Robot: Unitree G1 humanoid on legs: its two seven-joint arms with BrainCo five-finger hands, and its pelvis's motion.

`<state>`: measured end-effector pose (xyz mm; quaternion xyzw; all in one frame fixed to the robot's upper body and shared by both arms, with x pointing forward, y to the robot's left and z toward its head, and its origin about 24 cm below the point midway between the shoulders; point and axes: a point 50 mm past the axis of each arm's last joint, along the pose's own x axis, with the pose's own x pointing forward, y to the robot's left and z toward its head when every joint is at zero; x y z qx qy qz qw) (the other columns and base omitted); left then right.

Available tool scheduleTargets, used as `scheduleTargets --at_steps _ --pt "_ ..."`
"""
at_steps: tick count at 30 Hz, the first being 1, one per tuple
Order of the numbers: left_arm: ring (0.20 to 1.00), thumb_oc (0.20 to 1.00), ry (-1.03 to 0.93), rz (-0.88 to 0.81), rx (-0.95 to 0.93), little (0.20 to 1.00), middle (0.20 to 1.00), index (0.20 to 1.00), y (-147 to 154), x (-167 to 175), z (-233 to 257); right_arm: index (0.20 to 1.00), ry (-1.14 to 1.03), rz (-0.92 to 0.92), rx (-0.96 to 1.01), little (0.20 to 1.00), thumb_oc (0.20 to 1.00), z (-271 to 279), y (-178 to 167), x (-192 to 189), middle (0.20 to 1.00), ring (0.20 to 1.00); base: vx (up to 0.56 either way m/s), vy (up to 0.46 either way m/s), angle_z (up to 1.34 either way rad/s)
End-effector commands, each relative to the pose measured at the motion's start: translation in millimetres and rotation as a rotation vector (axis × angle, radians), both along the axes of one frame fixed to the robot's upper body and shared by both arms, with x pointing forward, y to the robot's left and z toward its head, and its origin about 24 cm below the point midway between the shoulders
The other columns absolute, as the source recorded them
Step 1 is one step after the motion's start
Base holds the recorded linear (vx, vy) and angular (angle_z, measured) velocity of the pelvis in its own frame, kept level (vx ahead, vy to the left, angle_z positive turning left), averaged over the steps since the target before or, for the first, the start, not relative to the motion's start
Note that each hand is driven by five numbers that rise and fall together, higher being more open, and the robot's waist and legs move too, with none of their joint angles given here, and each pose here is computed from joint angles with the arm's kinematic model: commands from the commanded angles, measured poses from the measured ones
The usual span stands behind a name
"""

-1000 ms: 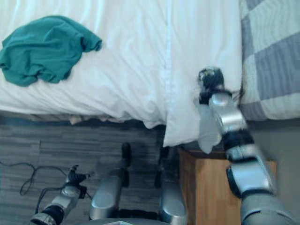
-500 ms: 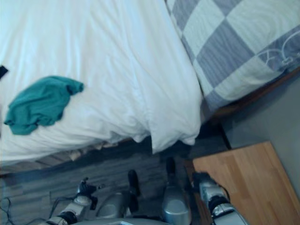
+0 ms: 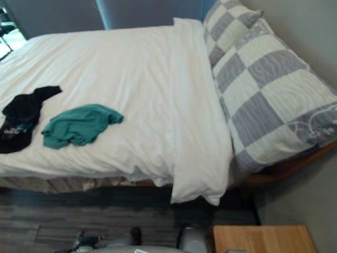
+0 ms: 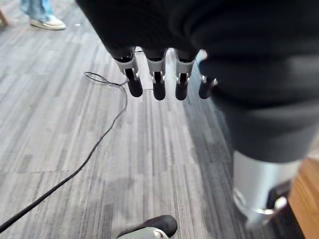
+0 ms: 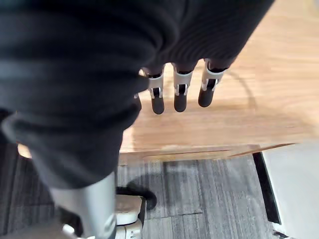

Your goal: Tidy up the quilt and then pick up the clothes from the bed and put them into the laundry hamper.

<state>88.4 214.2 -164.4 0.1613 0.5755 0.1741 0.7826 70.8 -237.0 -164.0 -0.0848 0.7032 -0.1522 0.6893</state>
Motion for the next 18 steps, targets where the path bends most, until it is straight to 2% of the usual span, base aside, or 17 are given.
scheduleTargets --at_steps 1,4,6,10,15,18 --pt "1.0 1.0 -0.114 0.235 0.045 1.0 1.0 1.0 7.9 15.2 7.3 1.0 -0.12 -0.047 0.003 1.0 1.0 6.7 -5.4 30.2 1.0 1.0 0.11 0.384 0.24" --pt "1.0 1.0 -0.179 0.318 0.145 1.0 1.0 1.0 19.7 17.6 13.0 1.0 -0.126 -0.062 -0.002 1.0 1.0 8.6 -9.5 32.8 1.0 1.0 0.15 0.431 -0.11" --pt "1.0 1.0 -0.186 0.272 0.204 1.0 1.0 1.0 21.9 23.3 16.2 1.0 -0.08 -0.076 -0.025 1.0 1.0 7.3 -15.1 19.5 1.0 1.0 0.23 0.668 -0.13" --pt "1.0 1.0 -0.13 0.356 0.094 1.0 1.0 1.0 13.4 8.8 8.0 1.0 -0.047 -0.119 -0.109 1.0 1.0 9.1 -32.8 0.5 1.0 1.0 0.29 0.707 0.27" --pt "1.0 1.0 -0.131 0.073 0.14 1.0 1.0 1.0 42.6 16.2 16.5 1.0 -0.089 -0.078 -0.108 1.0 1.0 9.4 -34.4 3.4 1.0 1.0 0.27 0.624 0.23" --pt "1.0 1.0 -0.103 0.049 0.126 1.0 1.0 1.0 46.6 22.1 18.2 1.0 -0.123 -0.027 -0.106 1.0 1.0 8.8 -28.6 11.8 1.0 1.0 0.16 0.3 -0.23"
